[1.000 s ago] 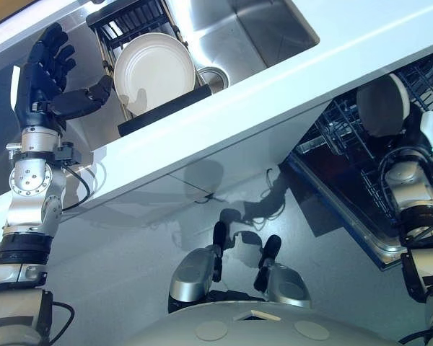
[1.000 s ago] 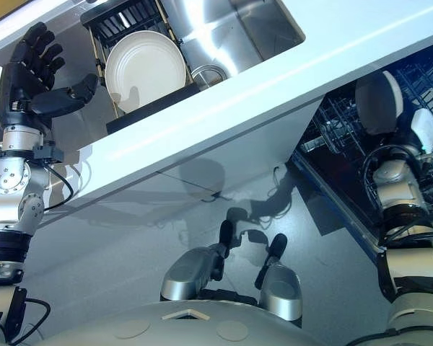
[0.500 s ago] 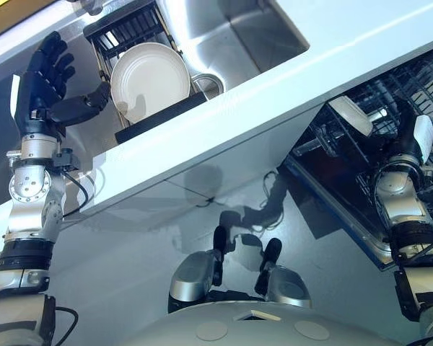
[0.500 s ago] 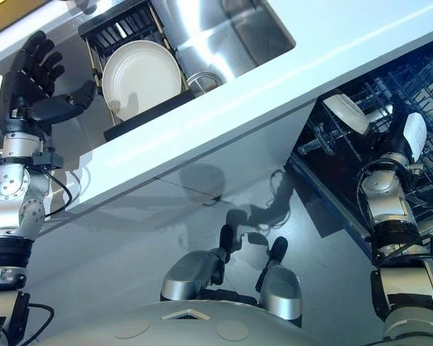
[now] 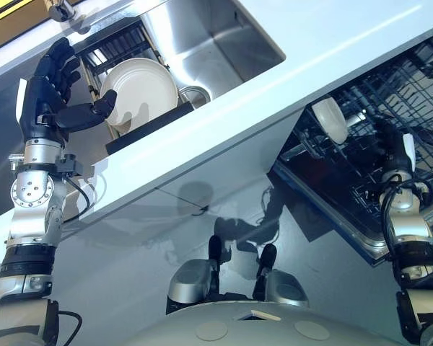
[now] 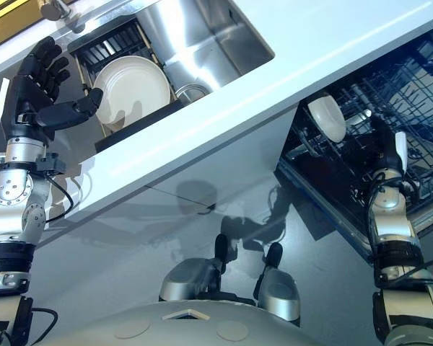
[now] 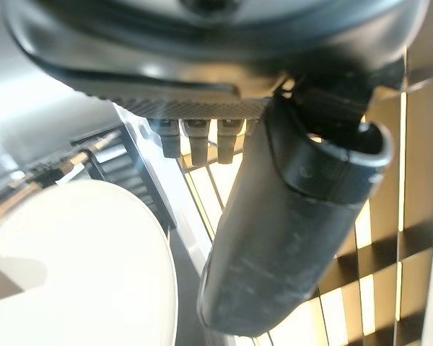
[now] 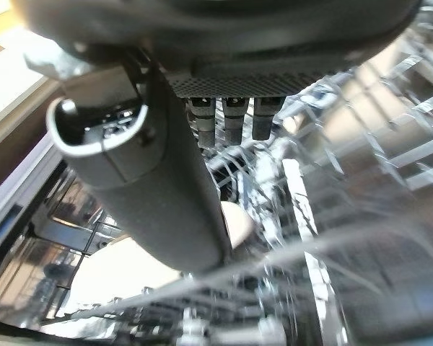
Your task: Pick up plates and place into dishwasher.
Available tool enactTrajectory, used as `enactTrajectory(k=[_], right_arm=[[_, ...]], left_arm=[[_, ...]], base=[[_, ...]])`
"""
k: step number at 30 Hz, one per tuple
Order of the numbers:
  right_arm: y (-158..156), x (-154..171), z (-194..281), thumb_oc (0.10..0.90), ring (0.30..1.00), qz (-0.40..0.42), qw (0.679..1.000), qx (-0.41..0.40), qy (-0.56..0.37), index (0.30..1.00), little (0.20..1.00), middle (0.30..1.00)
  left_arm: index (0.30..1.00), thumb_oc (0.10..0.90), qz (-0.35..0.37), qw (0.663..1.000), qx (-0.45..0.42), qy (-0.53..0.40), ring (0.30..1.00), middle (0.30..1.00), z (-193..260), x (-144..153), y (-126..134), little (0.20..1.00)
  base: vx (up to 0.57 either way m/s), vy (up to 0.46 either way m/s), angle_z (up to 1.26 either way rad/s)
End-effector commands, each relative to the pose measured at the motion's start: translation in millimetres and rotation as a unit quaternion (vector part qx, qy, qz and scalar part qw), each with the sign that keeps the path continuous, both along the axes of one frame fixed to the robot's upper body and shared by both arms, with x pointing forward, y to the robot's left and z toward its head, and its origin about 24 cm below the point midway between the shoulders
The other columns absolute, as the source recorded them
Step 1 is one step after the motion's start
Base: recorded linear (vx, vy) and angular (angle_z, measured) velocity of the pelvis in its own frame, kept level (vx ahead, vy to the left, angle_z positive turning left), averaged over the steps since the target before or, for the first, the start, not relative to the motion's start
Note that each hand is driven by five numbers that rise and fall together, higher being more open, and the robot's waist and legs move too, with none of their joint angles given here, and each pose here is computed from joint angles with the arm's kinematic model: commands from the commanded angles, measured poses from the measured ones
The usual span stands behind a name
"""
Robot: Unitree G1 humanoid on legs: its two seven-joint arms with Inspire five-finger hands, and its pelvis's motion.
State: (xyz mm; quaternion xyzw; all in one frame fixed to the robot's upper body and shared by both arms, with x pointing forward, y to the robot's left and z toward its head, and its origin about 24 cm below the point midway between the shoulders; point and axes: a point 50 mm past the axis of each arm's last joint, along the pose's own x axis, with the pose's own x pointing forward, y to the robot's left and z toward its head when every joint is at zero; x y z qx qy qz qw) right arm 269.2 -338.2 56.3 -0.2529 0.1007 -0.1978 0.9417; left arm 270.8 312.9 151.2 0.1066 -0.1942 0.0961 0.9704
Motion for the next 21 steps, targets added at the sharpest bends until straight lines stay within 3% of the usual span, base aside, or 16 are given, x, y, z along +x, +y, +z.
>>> enactTrajectory(k=[1, 6, 15, 21], right_arm=[[8, -10, 0, 0.800, 0.900, 0.066, 0.998, -0.002, 0.007, 0.900, 0.900, 0.900], [13, -24, -10, 0.800, 0.900, 0.096, 0.995, 0.012, 0.025, 0.900, 0.900, 0.900], [42, -28, 3, 0.800, 0.900, 0.111, 0.983, 0.107, -0.104, 0.900, 0.900, 0.900], [57, -33, -7, 0.800, 0.900, 0.135, 0.976, 0.138, -0.100, 0.900, 0.900, 0.900]], left_arm=[[0.900, 0.800, 0.040, 0.995, 0.056, -0.073, 0.900, 0.900, 42, -11, 21, 0.900], [0.900, 0.800, 0.066, 0.993, 0.067, -0.067, 0.900, 0.900, 48, -13, 32, 0.900], [0.900, 0.800, 0.132, 0.985, 0.099, -0.040, 0.900, 0.900, 50, -14, 53, 0.900], [0.900, 0.800, 0.173, 0.974, 0.148, -0.001, 0.900, 0.900, 61, -15, 73, 0.900]], base=[[-0.02, 0.059, -0.20], [-0.02, 0.067, -0.14], [-0.02, 0.087, -0.16], [0.02, 0.117, -0.17]])
